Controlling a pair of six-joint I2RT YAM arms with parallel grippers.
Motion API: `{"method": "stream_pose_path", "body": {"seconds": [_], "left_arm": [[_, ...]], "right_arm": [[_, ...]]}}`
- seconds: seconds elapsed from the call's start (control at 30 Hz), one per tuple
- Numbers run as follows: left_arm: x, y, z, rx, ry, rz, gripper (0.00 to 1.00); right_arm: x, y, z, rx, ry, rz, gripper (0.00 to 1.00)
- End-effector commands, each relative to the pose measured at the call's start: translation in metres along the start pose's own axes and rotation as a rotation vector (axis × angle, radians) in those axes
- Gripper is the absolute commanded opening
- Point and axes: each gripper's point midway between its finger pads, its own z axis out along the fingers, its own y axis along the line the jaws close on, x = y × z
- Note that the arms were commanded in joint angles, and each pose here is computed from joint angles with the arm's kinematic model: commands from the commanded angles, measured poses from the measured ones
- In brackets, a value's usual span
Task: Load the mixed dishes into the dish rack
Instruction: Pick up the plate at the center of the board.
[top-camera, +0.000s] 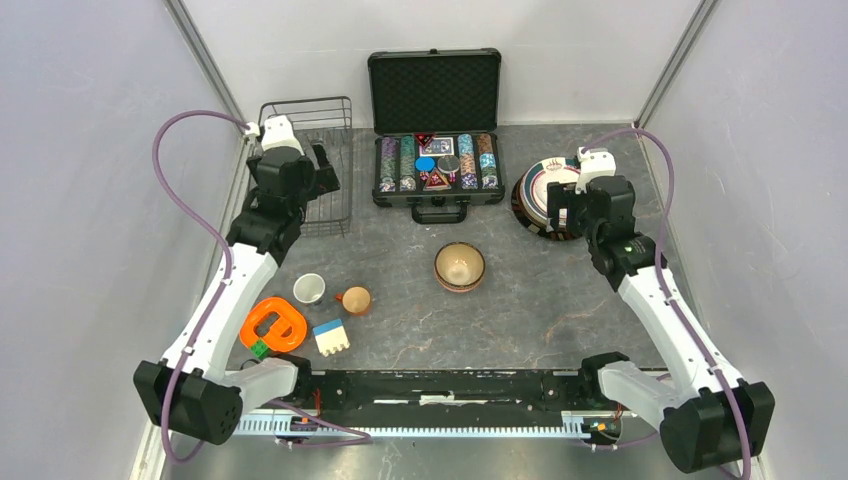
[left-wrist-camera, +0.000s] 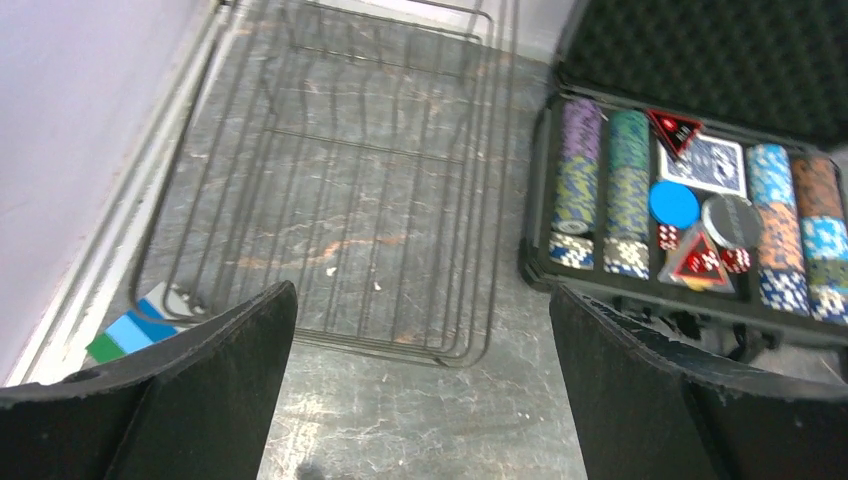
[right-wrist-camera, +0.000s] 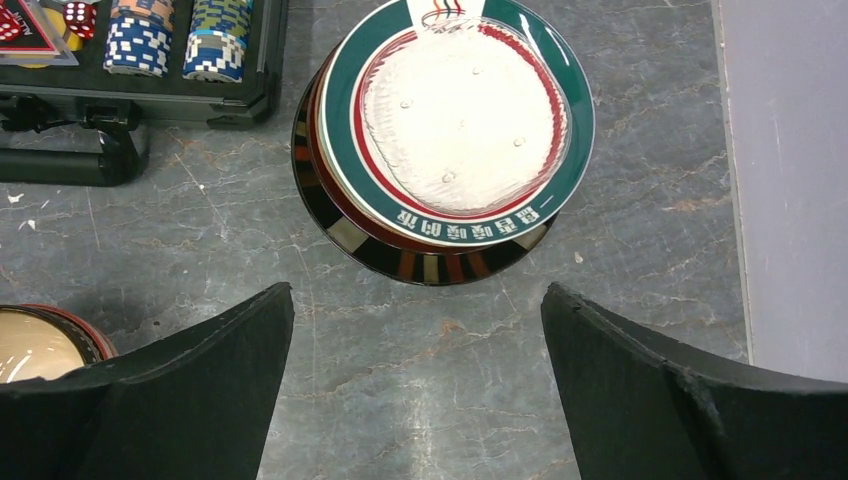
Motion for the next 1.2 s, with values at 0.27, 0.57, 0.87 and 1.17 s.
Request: {"method": "stream_pose_path", "body": {"seconds": [0.27,0.57,0.87,1.17], "left_arm": [[0.034,-0.034,-0.003,0.273,0.225,-0.052,1.00],[0.077,-0.085,0.012,0.533,0.477,-0.009,1.00],[0.131,-0.053,0.056,0.330,0.619,0.110,1.00],[0.178,-0.081,0.032,0.482,0.799,0.102,1.00]], "right_arm": [[-0.021,0.018,0.005,-0.079,-0.041,0.058,0.98],[0.003,0.042,0.007,-0.195,0.018,0.114,0.98],[0.012,0.051,0.011,-0.240,0.053,0.095,0.98],[0.032,0.056,0.018,-0.260,0.126,0.087,0.98]]}}
